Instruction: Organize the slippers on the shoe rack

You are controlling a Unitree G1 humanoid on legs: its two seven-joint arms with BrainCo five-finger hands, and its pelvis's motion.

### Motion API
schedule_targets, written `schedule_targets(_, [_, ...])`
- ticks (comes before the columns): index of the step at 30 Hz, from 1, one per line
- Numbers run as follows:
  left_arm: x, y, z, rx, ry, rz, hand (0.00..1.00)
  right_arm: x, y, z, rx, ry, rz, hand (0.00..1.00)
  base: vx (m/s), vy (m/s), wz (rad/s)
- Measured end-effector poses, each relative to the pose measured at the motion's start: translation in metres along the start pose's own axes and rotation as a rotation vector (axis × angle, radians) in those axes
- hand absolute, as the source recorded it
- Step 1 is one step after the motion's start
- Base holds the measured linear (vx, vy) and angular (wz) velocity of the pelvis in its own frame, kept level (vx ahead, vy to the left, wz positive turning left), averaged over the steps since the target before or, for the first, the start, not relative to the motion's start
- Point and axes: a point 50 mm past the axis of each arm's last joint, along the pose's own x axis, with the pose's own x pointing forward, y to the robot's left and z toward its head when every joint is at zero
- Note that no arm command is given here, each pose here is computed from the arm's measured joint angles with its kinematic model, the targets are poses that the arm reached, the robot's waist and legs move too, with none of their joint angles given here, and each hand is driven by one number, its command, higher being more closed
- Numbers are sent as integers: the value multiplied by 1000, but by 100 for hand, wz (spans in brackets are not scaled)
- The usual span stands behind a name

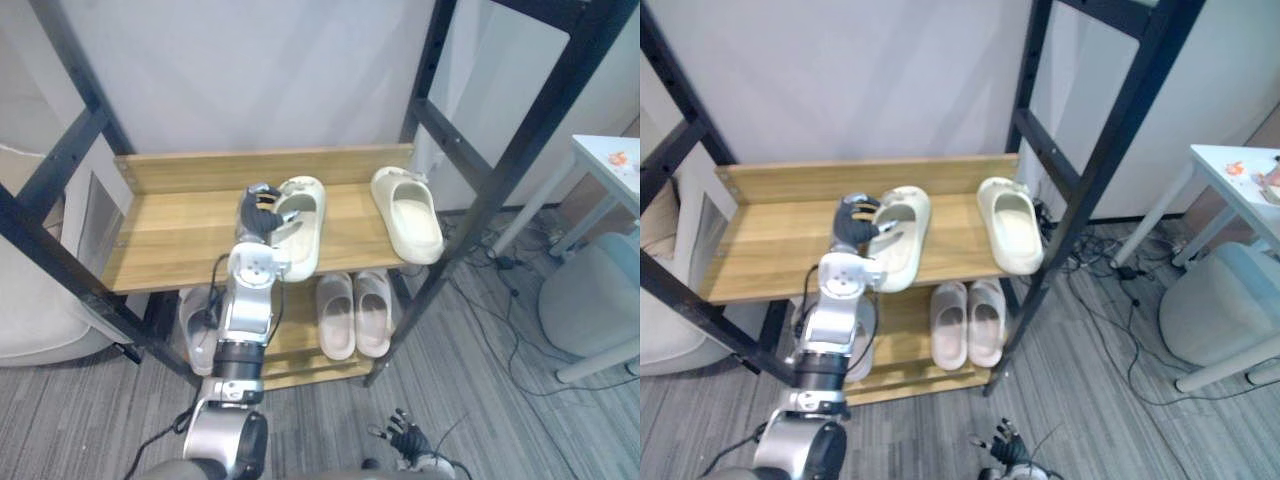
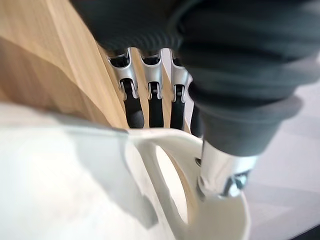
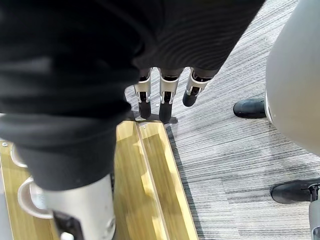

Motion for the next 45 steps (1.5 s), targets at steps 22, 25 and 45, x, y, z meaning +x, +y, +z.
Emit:
schedule_targets(22, [-1, 7, 1, -59, -16, 57, 0, 0, 2, 3, -2, -16, 6, 0, -4, -1, 0])
schedule_targets(25, [-4, 11, 3, -88, -38, 89, 0, 1, 2, 5, -2, -22, 8, 0, 0, 0, 0])
schedule_targets(45, [-12, 25, 0, -3, -58, 133, 0, 2, 2, 5, 1, -21, 8, 0, -8, -6, 5])
